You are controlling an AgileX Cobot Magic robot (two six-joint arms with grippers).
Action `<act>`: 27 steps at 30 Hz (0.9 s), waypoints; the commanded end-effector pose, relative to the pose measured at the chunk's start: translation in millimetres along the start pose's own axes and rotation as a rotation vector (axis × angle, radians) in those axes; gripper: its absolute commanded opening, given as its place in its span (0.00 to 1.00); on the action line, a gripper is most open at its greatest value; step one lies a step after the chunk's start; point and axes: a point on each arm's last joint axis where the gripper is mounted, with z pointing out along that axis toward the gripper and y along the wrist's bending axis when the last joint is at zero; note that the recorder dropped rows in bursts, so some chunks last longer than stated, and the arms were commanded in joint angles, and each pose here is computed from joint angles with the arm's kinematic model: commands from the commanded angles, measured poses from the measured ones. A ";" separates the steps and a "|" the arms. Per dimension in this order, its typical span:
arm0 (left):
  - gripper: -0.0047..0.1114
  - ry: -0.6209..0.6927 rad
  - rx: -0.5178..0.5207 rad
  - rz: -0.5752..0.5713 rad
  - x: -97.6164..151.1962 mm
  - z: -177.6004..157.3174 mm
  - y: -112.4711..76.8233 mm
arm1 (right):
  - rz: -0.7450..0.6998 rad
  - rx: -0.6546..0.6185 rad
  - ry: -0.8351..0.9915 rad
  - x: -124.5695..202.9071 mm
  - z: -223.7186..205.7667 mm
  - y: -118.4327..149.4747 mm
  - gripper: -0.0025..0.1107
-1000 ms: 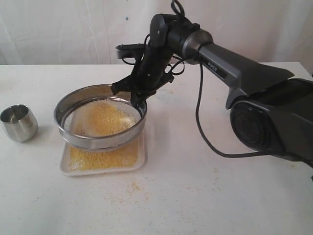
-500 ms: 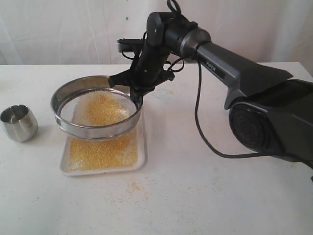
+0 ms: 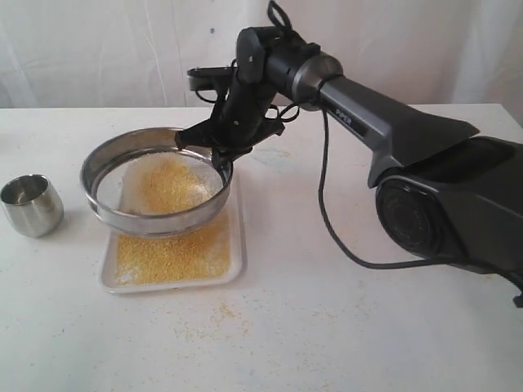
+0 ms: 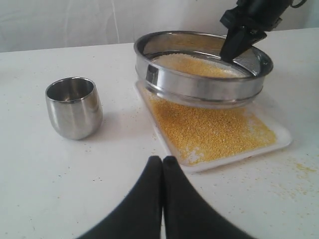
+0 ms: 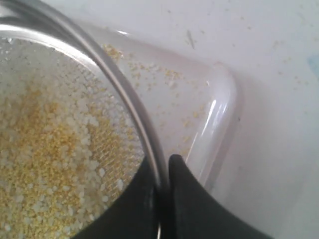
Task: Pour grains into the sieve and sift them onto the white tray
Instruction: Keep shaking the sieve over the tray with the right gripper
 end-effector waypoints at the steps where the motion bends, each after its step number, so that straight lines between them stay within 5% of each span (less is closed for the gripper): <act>1: 0.04 0.004 0.007 -0.003 1.5 0.0 -0.4 | -0.116 -0.135 0.074 8.4 -4.9 16.2 0.02; 4: 0.04 0.006 0.008 -0.003 1.7 0.0 -0.5 | -0.129 0.076 -0.108 -8.9 -4.8 5.0 0.02; 6: 0.04 0.006 0.008 -0.003 1.7 0.0 -0.5 | 0.028 0.061 -0.055 -5.3 -9.0 -2.0 0.02; 9: 0.04 0.004 0.007 -0.003 1.5 0.0 -0.4 | -0.086 -0.079 0.086 10.0 -1.3 14.0 0.02; 11: 0.04 0.005 0.008 -0.003 1.6 0.0 -0.5 | -0.243 -0.006 0.039 7.1 5.3 12.7 0.02; 13: 0.04 0.005 0.008 -0.003 1.6 0.0 -0.5 | -0.146 0.123 -0.079 -5.1 2.2 -0.9 0.02; 15: 0.04 0.005 0.008 -0.003 1.6 0.0 -0.5 | 0.057 0.052 0.014 2.4 -4.4 -1.5 0.02; 17: 0.04 0.006 0.007 -0.001 1.6 0.0 -0.4 | -0.086 -0.106 0.093 11.3 -1.6 16.5 0.02; 19: 0.04 0.006 0.006 0.001 1.7 0.0 -0.4 | -0.237 -0.047 0.064 10.1 1.9 17.7 0.02; 21: 0.04 0.006 0.006 0.001 1.7 0.0 -0.4 | -0.142 0.087 -0.115 -9.6 -6.9 4.3 0.02; 23: 0.04 0.006 0.006 0.001 1.7 0.0 -0.4 | 0.026 0.042 -0.046 -6.4 -20.3 -3.1 0.02; 27: 0.04 0.006 0.006 0.004 1.7 0.0 -0.3 | -0.156 -0.125 0.050 5.0 -16.5 17.7 0.02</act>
